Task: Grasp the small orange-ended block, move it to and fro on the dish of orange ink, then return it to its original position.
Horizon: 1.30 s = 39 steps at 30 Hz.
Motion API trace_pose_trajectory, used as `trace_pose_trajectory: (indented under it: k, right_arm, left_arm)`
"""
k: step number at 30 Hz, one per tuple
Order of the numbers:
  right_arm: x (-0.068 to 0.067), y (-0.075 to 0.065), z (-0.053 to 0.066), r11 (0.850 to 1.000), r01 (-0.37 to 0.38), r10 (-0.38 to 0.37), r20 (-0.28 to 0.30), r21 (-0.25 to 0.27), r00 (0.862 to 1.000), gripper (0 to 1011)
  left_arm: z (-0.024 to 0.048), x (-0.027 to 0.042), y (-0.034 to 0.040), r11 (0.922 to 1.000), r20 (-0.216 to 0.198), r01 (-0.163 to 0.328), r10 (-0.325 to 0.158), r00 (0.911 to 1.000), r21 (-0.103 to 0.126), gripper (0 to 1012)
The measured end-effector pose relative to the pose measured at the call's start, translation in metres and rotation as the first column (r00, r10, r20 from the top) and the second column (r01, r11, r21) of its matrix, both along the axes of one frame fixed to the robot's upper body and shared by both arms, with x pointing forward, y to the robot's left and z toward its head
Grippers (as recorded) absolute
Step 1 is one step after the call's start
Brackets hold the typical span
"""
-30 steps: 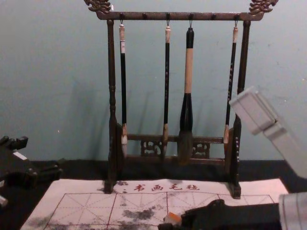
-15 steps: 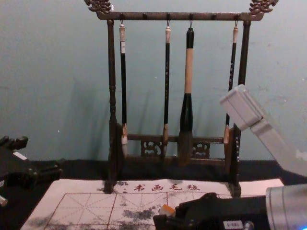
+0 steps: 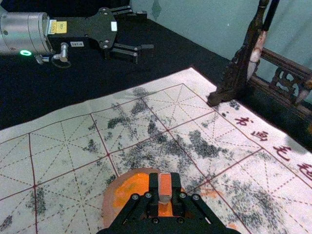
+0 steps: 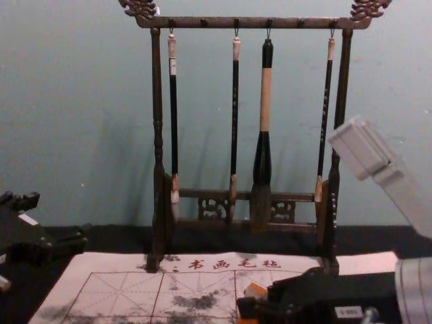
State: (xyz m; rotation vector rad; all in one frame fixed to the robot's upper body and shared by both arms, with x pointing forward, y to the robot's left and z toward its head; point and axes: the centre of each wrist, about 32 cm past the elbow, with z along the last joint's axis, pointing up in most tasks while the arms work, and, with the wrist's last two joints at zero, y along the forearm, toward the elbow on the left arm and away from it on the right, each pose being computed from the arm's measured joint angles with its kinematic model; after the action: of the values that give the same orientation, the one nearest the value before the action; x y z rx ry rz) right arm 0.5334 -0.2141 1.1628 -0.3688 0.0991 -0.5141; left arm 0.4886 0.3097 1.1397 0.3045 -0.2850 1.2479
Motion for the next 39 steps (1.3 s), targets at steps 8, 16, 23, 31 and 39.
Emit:
trace_pose_trajectory:
  k: [8, 16, 23, 31, 39]
  right_arm:
    - [-0.008, -0.005, 0.001, 1.000, 0.004, -0.004, -0.001, -0.008, 1.000, 114]
    - [-0.016, -0.008, 0.002, 1.000, 0.001, -0.001, -0.006, -0.006, 1.000, 114]
    - [-0.021, -0.007, 0.002, 1.000, -0.007, 0.007, -0.011, 0.004, 1.000, 114]
    - [-0.022, -0.002, 0.001, 1.000, -0.027, 0.027, -0.020, 0.010, 0.999, 114]
    - [-0.019, 0.004, -0.002, 0.999, -0.041, 0.041, -0.027, 0.016, 0.999, 113]
  left_arm:
    - [0.0000, 0.0000, 0.0000, 1.0000, 0.000, 0.000, 0.000, 1.0000, 0.000, 1001]
    - [0.0000, 0.0000, 0.0000, 1.0000, 0.000, 0.000, 0.000, 1.0000, 0.000, 1001]
    - [0.0000, 0.0000, 0.0000, 1.0000, 0.000, 0.000, 0.000, 1.0000, 0.000, 1001]
    - [0.0000, 0.0000, 0.0000, 1.0000, 0.000, 0.000, 0.000, 1.0000, 0.000, 1001]
    - [0.0000, 0.0000, 0.0000, 1.0000, 0.000, 0.000, 0.000, 1.0000, 0.000, 1001]
